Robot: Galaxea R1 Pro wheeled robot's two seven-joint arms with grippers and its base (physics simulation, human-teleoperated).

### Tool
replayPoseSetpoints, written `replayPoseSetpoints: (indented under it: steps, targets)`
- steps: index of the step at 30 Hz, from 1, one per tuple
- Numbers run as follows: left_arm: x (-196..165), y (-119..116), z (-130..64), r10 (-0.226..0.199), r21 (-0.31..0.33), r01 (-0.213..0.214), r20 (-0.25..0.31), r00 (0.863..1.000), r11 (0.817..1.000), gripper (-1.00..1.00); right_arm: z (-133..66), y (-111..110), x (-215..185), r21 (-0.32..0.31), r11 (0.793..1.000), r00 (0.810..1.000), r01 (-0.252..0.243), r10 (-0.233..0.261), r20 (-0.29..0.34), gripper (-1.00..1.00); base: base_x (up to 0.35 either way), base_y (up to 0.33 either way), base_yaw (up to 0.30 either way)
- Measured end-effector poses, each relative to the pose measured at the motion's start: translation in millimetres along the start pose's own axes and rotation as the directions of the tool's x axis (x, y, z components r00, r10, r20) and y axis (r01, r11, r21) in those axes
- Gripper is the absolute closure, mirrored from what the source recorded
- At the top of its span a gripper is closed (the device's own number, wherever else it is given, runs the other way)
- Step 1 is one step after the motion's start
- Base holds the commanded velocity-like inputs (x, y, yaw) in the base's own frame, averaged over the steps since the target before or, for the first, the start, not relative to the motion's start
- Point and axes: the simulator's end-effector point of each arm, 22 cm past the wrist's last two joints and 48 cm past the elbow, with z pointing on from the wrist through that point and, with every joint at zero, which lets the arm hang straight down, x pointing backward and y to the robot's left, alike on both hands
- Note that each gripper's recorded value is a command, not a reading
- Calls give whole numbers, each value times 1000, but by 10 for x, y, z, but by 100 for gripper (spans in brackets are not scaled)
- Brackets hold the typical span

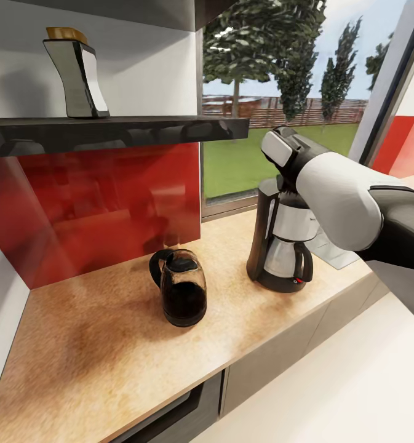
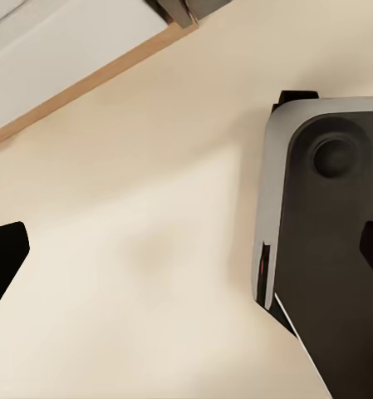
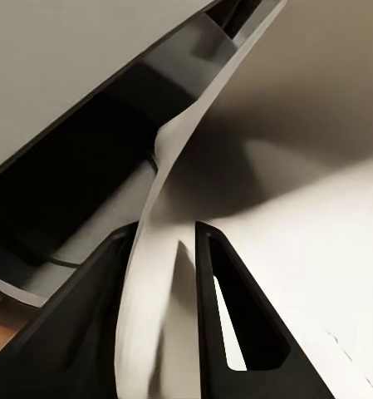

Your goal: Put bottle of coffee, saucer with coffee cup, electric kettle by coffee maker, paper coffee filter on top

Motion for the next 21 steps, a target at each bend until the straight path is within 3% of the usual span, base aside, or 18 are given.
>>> replayPoseSetpoints:
  steps: [13,14,21]
  targets:
    - [0,4,0,0,0,0,0,1000,1000,-100,2,4,2,-1,1000,1000,0,0,0,100,0,0,0]
    - [0,4,0,0,0,0,0,1000,1000,-100,2,4,1,-2,1000,1000,0,0,0,-100,0,0,0]
    - [0,7,0,0,-1,0,0,1000,1000,-100,8,10,9,-2,1000,1000,0,0,-1,-100,0,0,0]
